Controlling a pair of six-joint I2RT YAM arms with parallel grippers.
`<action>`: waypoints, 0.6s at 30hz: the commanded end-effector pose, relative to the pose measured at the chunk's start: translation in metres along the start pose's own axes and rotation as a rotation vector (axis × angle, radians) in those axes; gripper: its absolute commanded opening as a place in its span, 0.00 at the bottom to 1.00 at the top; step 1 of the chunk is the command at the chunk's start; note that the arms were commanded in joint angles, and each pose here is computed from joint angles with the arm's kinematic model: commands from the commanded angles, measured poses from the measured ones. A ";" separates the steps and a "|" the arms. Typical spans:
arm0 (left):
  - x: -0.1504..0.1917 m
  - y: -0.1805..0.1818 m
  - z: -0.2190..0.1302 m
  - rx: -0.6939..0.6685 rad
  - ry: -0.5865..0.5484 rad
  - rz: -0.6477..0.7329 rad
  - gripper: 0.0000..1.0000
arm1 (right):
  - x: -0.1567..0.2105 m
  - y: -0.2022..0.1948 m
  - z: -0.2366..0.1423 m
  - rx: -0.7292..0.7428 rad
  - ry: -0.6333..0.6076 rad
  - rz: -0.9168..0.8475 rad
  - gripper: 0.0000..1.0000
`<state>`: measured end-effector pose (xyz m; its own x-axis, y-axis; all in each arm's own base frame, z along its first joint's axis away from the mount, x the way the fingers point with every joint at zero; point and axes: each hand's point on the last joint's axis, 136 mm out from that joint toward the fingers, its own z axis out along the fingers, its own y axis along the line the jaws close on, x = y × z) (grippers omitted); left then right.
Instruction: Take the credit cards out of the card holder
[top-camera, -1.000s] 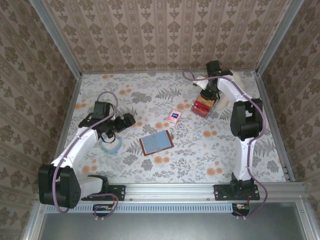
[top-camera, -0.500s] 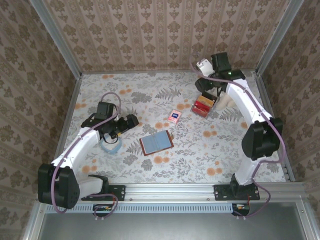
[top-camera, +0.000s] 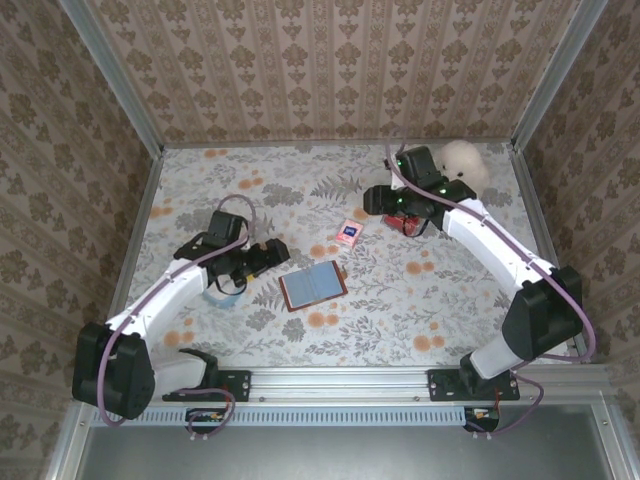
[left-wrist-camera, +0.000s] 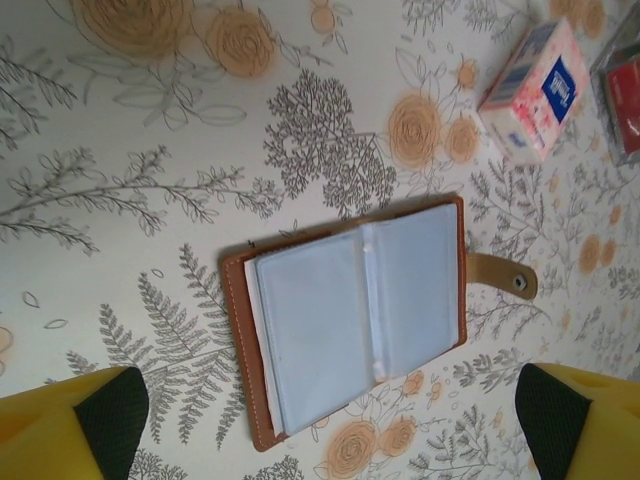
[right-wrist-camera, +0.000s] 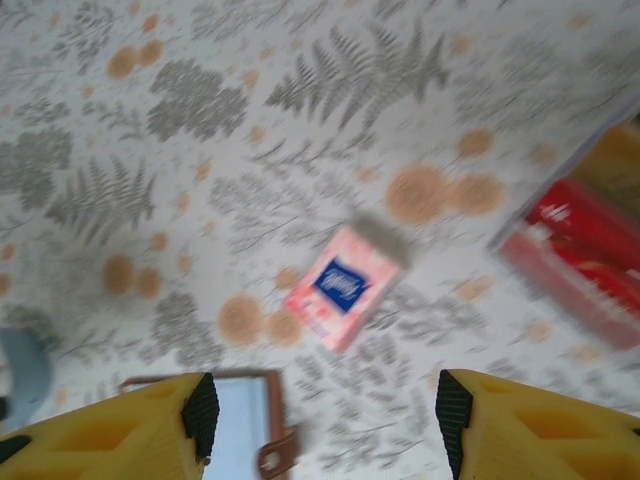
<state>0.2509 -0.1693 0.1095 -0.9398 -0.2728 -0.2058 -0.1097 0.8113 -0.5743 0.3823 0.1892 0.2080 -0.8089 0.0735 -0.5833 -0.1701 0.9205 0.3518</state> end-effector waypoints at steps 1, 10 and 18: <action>0.009 -0.006 0.008 0.028 0.015 -0.039 0.96 | 0.034 0.031 0.000 -0.071 0.087 0.118 0.63; 0.032 -0.012 0.032 0.022 0.071 -0.087 0.66 | 0.115 0.080 0.050 -0.114 0.317 0.085 0.56; 0.041 0.003 0.048 -0.069 0.072 -0.133 0.46 | 0.148 0.106 0.081 -0.153 0.391 0.086 0.55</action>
<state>0.2281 -0.2081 0.0717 -0.9511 -0.2984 -0.0801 -0.2034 0.7998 -0.5648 0.2915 0.3216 0.1093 -0.9614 -0.0595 -0.2687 -0.1879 0.8553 0.4828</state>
